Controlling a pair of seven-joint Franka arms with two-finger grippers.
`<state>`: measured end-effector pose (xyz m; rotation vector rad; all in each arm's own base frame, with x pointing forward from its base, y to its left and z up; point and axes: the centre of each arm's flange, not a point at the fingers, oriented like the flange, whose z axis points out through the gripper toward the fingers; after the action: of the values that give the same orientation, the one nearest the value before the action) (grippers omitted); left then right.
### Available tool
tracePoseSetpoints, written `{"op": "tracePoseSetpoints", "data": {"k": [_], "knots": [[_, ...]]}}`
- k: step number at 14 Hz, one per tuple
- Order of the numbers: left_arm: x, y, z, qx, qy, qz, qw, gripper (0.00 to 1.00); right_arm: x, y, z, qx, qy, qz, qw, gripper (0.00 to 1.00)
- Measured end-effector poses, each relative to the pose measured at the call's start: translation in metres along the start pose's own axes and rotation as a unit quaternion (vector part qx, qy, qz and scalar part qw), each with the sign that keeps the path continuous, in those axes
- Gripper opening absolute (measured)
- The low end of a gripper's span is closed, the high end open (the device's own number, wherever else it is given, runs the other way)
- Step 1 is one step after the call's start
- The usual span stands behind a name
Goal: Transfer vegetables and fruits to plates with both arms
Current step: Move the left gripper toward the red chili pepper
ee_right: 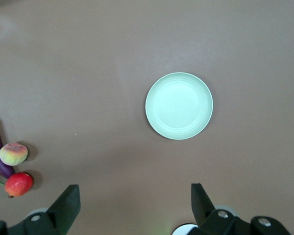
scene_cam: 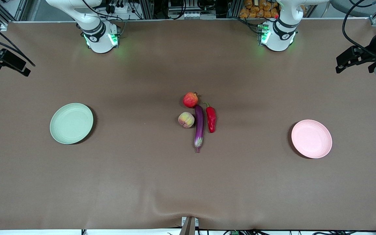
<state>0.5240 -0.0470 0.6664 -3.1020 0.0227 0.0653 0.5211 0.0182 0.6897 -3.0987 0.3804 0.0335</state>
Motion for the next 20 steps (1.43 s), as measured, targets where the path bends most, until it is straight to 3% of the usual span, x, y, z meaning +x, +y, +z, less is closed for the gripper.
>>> {"op": "tracePoseSetpoints", "data": {"k": [9,12,15,20], "knots": [[0.0,-0.001,0.003,-0.003,-0.005,-0.002,1.0,1.0,0.0,0.004,-0.001,-0.003,0.002,-0.041,0.999,1.0],[0.012,-0.005,0.027,-0.034,-0.032,-0.011,0.999,1.0,0.0,0.003,-0.001,-0.003,0.002,-0.042,0.999,1.0],[0.025,0.028,0.067,-0.033,-0.07,-0.046,0.996,1.0,0.0,0.003,-0.001,-0.003,0.001,-0.042,0.999,1.0],[0.039,0.097,0.121,-0.04,-0.085,-0.077,0.993,1.0,0.0,0.003,-0.001,-0.003,0.001,-0.042,0.999,1.0]]}}
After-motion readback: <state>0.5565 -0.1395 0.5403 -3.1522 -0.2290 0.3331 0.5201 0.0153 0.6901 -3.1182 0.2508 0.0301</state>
